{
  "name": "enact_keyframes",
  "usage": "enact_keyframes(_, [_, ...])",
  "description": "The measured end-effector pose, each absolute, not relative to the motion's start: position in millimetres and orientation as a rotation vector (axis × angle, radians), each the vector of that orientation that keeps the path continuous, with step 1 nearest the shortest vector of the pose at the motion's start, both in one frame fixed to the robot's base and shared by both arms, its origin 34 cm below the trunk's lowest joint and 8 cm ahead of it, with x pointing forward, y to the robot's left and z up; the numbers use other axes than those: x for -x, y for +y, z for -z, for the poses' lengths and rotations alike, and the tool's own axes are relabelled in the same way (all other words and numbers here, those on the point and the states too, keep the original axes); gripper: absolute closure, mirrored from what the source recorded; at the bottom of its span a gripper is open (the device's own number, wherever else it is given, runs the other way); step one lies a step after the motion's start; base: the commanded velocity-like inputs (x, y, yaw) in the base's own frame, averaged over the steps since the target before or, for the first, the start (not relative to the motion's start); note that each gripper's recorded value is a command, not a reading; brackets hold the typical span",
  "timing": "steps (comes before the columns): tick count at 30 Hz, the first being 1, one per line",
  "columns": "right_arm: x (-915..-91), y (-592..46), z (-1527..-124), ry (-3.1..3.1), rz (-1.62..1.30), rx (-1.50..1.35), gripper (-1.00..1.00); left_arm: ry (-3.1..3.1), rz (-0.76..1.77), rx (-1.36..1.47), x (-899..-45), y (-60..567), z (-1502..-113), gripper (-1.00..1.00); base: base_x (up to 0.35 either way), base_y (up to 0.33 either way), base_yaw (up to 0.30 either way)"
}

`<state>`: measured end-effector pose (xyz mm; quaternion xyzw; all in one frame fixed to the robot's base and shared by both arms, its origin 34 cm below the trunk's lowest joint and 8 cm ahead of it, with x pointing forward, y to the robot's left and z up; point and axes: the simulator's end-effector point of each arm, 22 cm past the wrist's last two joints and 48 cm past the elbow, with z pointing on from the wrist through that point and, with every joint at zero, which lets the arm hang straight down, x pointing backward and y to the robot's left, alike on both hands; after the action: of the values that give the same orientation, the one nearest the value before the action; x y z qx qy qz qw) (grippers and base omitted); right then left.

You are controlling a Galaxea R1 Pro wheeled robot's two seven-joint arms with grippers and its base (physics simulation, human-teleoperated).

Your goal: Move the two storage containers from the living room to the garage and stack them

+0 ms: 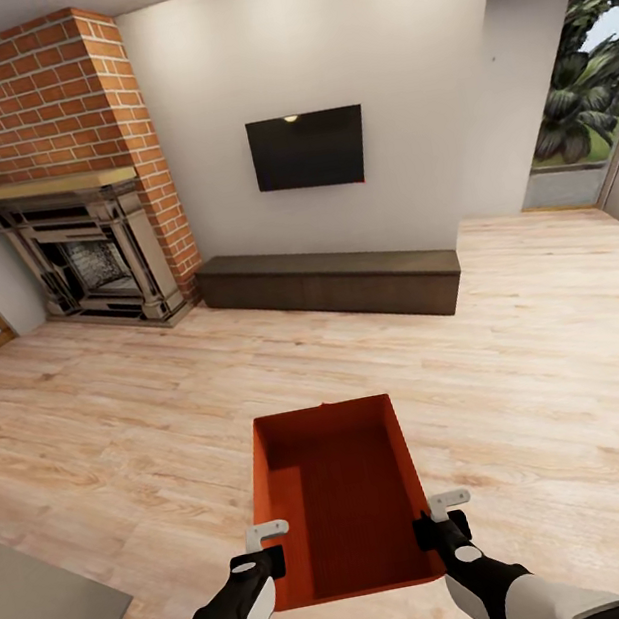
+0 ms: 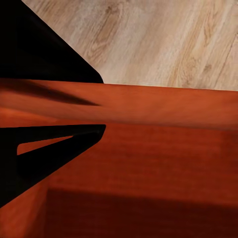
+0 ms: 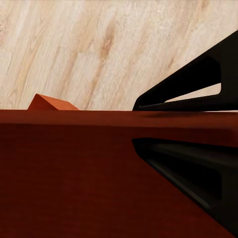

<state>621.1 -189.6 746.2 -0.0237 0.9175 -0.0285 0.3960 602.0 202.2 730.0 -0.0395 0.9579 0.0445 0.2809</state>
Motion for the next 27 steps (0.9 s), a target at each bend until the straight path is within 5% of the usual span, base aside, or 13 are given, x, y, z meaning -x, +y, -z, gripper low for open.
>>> enact_keyframes(27, [-632,-190,-769,2.282,0.073,0.058,1.0,2.524,-0.116,0.107,-613,202,-752,1.0,0.0,0.0,0.0])
